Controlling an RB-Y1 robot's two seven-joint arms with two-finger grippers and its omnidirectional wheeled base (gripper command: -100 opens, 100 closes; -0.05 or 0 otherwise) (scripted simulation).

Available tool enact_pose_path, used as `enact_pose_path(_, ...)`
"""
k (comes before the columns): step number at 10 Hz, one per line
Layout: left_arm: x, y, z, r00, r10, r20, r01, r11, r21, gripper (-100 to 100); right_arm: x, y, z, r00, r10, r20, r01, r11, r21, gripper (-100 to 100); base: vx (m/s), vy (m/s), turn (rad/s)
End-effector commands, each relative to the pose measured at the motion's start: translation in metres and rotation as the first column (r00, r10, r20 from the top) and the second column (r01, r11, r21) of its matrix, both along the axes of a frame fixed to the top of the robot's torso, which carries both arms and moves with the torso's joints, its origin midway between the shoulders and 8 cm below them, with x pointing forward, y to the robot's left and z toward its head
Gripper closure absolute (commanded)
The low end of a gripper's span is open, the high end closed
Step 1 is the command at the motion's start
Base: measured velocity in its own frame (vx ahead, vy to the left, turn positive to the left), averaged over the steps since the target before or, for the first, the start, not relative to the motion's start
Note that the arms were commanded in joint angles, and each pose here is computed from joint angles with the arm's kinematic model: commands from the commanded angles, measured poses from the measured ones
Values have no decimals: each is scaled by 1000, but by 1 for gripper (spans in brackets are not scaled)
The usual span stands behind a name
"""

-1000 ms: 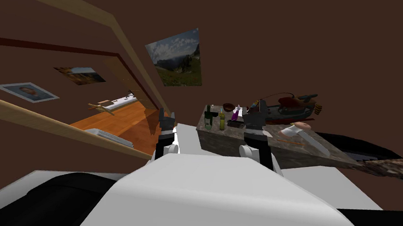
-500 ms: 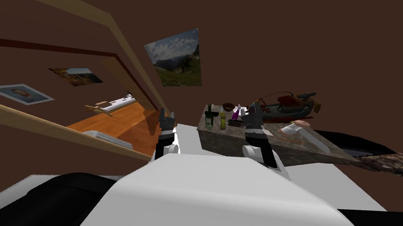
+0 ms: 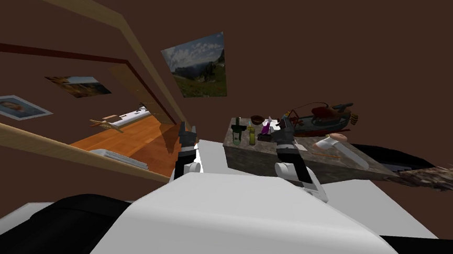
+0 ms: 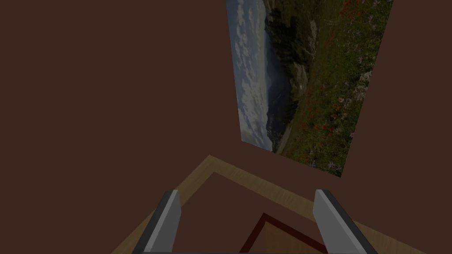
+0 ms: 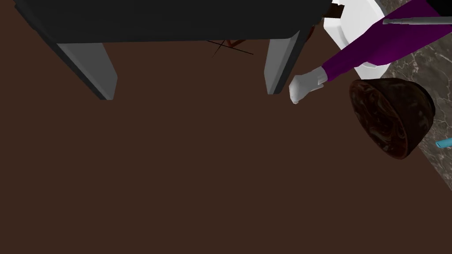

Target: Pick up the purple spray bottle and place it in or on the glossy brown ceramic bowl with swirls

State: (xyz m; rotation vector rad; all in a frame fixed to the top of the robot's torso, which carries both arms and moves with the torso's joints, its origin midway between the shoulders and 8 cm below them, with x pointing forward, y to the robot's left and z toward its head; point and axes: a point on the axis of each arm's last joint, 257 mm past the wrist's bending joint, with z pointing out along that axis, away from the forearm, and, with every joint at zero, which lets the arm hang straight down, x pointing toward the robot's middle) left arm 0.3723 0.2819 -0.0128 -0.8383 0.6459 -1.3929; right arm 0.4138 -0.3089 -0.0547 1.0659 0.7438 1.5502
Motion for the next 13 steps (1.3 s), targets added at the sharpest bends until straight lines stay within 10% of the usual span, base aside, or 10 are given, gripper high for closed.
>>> enact_pose_path(1,0,0,0,1000,0,0,0,1000,0,0,8,-10,-11,999,7,-40,-5,999,52,-100,-2,34,-31)
enact_pose_path(13,0,0,0,1000,0,0,0,1000,0,0,41,-70,-82,969,38,-243,65,912,404,-100,-3,38,-20)
